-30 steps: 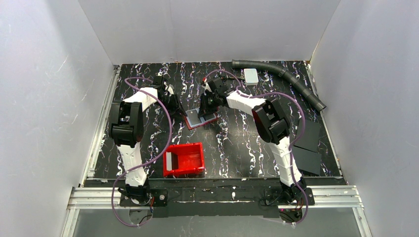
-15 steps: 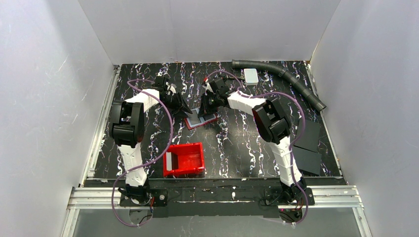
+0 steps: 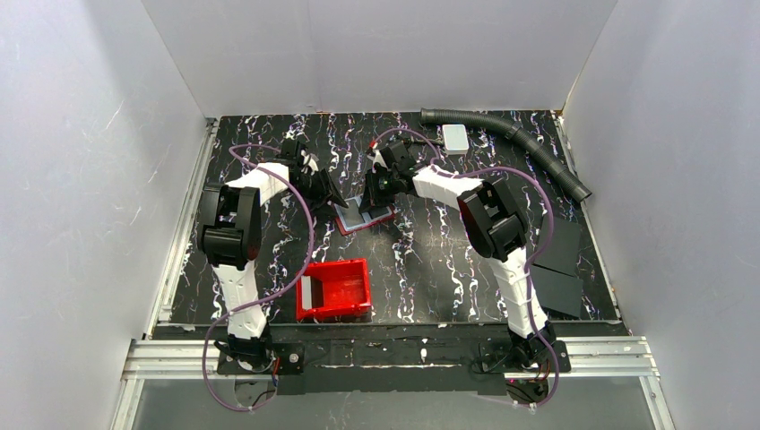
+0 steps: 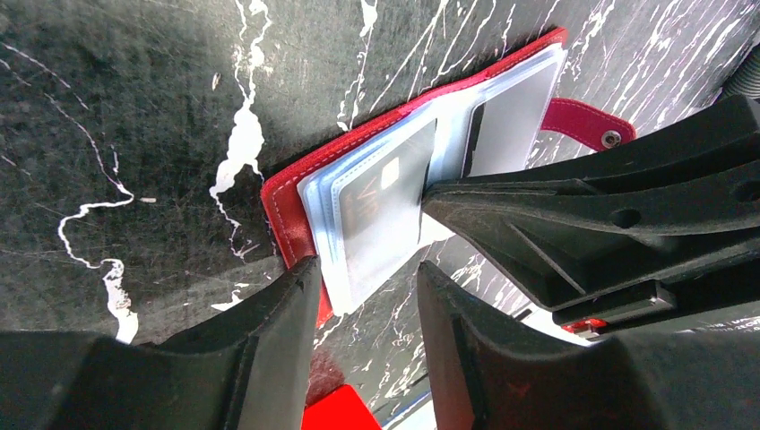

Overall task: Put the credit cards into the card holder
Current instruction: Insert the credit card into the card holder.

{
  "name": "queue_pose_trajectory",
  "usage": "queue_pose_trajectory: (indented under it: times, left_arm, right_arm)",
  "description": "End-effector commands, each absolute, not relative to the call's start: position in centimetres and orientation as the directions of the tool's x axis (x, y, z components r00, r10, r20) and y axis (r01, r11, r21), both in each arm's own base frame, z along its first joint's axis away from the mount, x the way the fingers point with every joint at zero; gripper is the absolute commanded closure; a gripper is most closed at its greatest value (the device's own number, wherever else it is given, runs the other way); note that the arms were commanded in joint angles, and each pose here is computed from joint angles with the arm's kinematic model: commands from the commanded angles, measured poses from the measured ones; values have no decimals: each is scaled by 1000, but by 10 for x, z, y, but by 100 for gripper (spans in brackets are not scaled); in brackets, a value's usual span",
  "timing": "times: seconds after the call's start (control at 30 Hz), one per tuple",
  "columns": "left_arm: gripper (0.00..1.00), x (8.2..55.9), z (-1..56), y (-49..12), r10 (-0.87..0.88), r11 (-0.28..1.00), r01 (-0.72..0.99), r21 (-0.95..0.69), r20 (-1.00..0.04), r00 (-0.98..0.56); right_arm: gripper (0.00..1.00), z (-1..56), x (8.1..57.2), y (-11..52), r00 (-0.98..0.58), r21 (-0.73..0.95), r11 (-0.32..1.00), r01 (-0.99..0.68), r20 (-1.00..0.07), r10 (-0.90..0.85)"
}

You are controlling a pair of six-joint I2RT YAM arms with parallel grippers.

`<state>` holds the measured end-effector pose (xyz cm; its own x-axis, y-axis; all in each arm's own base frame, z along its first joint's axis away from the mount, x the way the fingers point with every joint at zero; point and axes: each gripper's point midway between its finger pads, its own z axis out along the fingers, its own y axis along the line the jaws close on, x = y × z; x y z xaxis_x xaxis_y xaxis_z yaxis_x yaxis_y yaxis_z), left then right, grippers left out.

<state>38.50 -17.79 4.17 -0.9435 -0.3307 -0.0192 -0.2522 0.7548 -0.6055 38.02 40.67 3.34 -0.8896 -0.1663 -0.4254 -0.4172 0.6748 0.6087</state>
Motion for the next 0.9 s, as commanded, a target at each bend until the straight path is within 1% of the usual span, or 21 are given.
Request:
queue_pose_trajectory:
  times: [0.0, 0.27, 0.57, 0.87]
  left_arm:
    - [57, 383, 59, -178, -320, 756, -221, -616, -52, -946]
    - [60, 386, 59, -186, -310, 741, -213, -637, -44, -950]
    - [61, 386, 54, -190, -303, 739, -215, -639, -30, -953]
    - [62, 389, 59, -193, -302, 740, -202, -642, -49, -952]
  right_arm:
    - [88, 6, 365, 400, -903, 575, 713, -401, -379, -203]
    - [88, 7, 365, 401, -903, 580, 709, -402, -379, -202]
    - [89, 9, 365, 402, -903, 584, 705, -403, -380, -201]
    - [89, 8, 364, 402, -904, 588, 702, -401, -378, -200]
